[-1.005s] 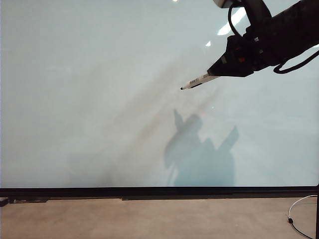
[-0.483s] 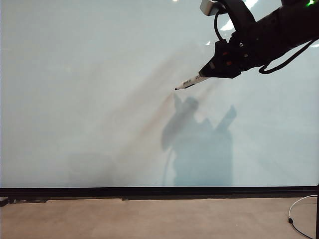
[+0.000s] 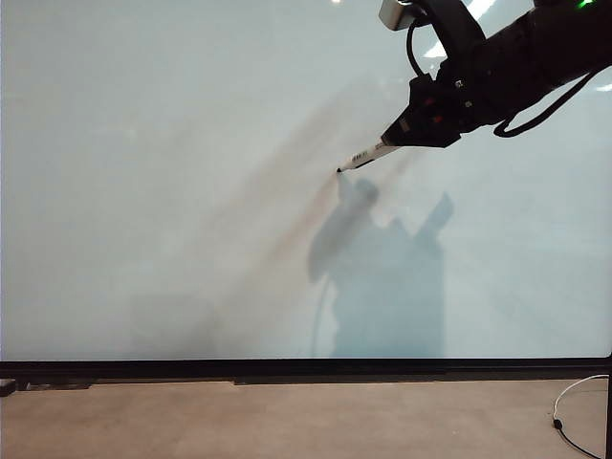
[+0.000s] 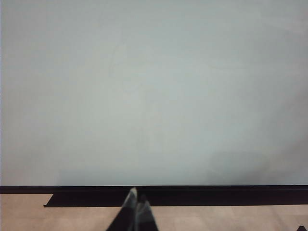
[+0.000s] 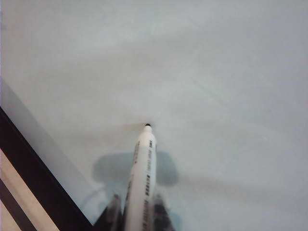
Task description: Pick up the pen on the shelf to the right of the whiteboard and draw a rectangle.
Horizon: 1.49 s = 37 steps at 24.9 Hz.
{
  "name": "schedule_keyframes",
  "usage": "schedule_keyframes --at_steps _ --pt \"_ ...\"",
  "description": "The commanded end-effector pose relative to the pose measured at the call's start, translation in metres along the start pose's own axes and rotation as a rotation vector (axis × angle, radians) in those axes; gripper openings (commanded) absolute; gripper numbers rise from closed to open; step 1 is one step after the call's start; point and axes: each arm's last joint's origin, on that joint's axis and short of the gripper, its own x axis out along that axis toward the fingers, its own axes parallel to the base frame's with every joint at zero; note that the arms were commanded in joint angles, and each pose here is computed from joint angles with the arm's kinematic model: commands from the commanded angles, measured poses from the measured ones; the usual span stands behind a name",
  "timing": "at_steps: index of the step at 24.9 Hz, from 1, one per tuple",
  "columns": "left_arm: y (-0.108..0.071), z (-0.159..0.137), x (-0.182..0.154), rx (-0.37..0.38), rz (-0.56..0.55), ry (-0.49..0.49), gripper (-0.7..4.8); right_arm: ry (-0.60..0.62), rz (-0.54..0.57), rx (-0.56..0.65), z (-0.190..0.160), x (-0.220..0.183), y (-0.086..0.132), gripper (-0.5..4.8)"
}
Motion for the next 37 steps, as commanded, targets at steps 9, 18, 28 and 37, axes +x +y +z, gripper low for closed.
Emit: schedule_keyframes --at_steps 9,18,28,37 --pt "0.0 0.002 0.0 0.005 0.0 -0.009 -0.04 -0.029 -0.021 -0.021 0.006 0.001 -0.004 -0.04" --pt "0.0 0.002 0.0 0.005 0.0 -0.009 -0.05 -0.055 -0.035 -0.027 0.009 0.0 -0.005 -0.04" --pt "0.0 0.002 0.0 0.005 0.0 -0.009 -0.04 -0.067 -0.065 -0.034 0.012 -0.001 -0.007 -0.04" --pt "0.0 0.002 0.0 0.005 0.0 -0.009 -0.04 -0.085 -0.076 -0.046 0.017 -0.004 -0.008 -0.04"
